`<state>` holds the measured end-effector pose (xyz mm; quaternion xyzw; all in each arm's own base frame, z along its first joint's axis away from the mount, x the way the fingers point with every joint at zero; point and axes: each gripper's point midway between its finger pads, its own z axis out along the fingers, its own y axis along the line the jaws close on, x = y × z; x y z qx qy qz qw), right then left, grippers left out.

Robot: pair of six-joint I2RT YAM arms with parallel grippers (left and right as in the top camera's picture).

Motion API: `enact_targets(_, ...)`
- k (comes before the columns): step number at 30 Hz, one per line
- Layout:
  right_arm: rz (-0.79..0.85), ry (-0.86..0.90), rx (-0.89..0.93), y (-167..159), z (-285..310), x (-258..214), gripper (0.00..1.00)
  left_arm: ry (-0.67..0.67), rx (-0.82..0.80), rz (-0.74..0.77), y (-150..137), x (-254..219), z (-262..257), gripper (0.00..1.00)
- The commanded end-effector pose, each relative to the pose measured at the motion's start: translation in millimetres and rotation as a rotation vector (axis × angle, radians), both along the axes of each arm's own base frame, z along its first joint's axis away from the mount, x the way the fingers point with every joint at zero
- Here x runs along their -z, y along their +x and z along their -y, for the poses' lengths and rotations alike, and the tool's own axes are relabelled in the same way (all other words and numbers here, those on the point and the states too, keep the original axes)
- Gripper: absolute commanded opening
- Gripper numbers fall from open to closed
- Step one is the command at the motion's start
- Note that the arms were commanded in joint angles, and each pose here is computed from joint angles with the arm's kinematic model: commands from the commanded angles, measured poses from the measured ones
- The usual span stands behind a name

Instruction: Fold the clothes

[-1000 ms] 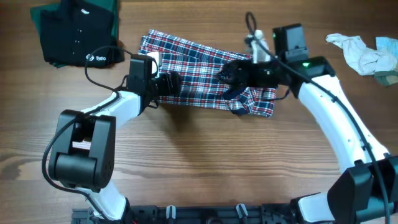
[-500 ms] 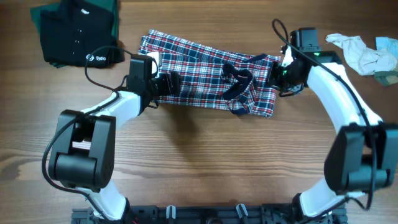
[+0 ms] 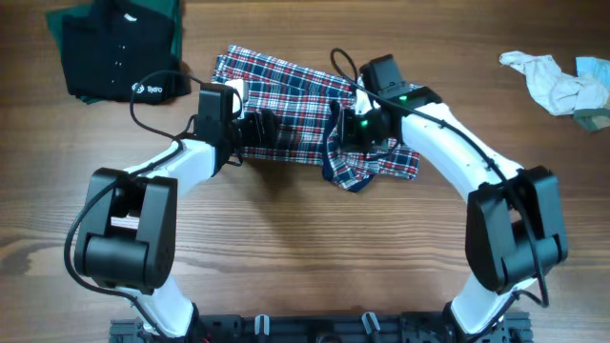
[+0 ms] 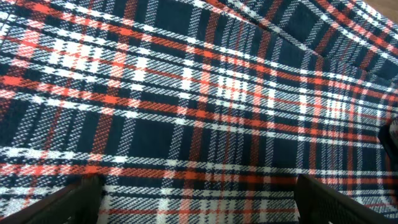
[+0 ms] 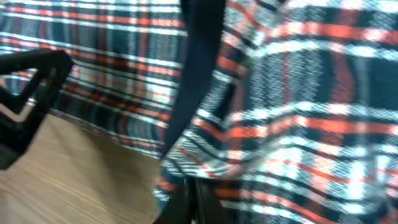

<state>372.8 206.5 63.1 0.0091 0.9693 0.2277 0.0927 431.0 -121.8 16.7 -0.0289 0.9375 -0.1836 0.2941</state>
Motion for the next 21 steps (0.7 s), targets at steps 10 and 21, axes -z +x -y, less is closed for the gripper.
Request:
enact_targets(10,-0.043,0.049,-0.196,-37,17,-31,0.48,0.053,-0.046,-0.119,-25,36,-20,1.0)
enact_targets(21,0.101,-0.461,-0.398,-19,87,-5,0.96,0.052,-0.046,-0.118,-25,36,-20,1.0)
